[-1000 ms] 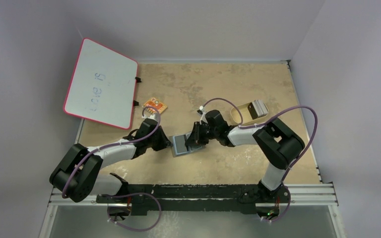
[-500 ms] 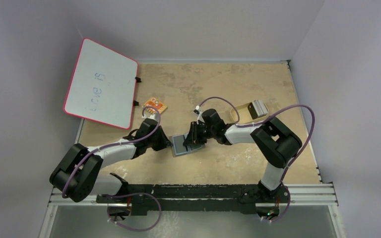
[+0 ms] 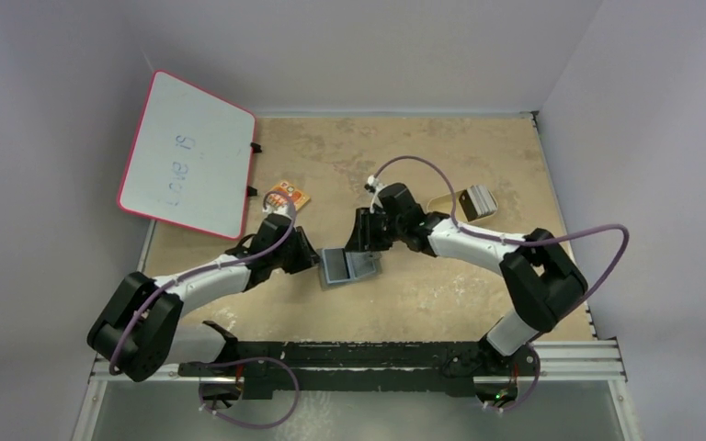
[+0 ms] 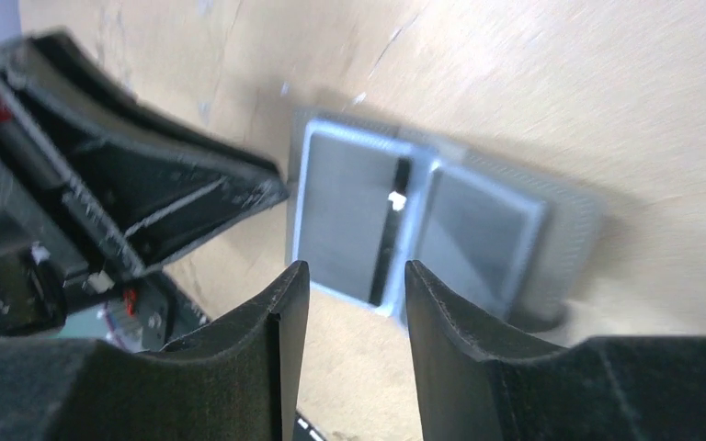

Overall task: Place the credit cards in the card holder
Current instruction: Insert the credit card into the card holder, then pick up the credit card from the storage box.

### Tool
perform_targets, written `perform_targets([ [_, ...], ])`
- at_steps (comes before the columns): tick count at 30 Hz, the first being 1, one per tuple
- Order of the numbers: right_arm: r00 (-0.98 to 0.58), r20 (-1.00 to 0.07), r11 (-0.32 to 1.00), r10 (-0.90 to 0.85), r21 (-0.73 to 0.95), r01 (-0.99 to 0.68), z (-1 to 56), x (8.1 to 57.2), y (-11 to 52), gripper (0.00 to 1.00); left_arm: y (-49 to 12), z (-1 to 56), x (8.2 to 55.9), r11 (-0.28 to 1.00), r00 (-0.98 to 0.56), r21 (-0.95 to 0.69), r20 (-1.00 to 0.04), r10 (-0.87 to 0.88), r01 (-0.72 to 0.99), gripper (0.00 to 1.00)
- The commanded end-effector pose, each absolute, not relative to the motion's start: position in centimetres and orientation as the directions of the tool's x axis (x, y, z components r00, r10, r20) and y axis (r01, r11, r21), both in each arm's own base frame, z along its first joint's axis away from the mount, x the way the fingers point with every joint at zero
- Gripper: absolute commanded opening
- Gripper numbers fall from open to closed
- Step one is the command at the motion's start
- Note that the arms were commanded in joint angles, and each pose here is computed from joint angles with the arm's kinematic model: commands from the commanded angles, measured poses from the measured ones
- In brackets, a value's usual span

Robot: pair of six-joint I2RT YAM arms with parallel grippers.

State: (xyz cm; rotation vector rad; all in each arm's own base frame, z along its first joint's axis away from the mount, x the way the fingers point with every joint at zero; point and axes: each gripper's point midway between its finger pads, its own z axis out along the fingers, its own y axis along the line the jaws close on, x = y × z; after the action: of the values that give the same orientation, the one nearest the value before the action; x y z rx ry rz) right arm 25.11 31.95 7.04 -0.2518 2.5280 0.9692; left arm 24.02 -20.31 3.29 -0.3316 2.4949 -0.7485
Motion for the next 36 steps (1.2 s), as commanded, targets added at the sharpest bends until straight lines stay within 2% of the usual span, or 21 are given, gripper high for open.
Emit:
perform_targets([
  [1,-0.815,-0.58,0.837,0.009,0.451,-0.312,11.0,30.3,27.8,0.47,-20.8,7.7,26.3,0.81,-0.781,-0.587,-0.498,-0.376,-0.015,0.28],
  [5,-0.743,-0.669,0.927,-0.012,0.27,-0.258,13.7,34.6,22.7,0.52,-20.7,9.5,26.8,0.817,-0.765,-0.577,-0.53,-0.366,0.009,0.41],
  [8,-0.71,-0.703,0.99,-0.045,0.065,-0.127,14.2,37.2,17.6,0.57,-20.8,10.5,26.8,0.817,-0.762,-0.576,-0.544,-0.351,0.035,0.59],
  [10,-0.708,-0.703,0.998,-0.068,-0.056,-0.04,14.3,38.6,14.6,0.6,-20.7,11.1,26.6,0.822,-0.767,-0.567,-0.547,-0.336,0.044,0.63],
  [14,-0.716,-0.692,0.967,-0.091,-0.232,0.103,14.5,40.3,9.6,0.64,-20.7,11.8,25.4,0.816,-0.789,-0.575,-0.528,-0.315,0.059,0.65],
  [16,-0.727,-0.678,0.952,-0.109,-0.282,0.121,14.2,40.6,8.2,0.64,-20.8,12.3,24.8,0.81,-0.797,-0.581,-0.522,-0.302,0.074,0.66],
  [20,-0.775,-0.617,0.939,-0.14,-0.331,0.094,12.2,40.8,6.1,0.66,-21.4,13.0,23.7,0.787,-0.823,-0.607,-0.499,-0.27,0.11,0.66],
  [29,-0.834,-0.529,0.839,-0.154,-0.516,0.173,11.3,40.0,1.5,0.66,-21.3,14.3,22.1,0.776,-0.834,-0.606,-0.51,-0.212,0.173,0.66],
  [36,-0.854,-0.499,0.819,-0.149,-0.546,0.176,9.8,40.7,-1.0,0.64,-21.8,14.2,22.0,0.755,-0.838,-0.631,-0.5,-0.218,0.18,0.66],
])
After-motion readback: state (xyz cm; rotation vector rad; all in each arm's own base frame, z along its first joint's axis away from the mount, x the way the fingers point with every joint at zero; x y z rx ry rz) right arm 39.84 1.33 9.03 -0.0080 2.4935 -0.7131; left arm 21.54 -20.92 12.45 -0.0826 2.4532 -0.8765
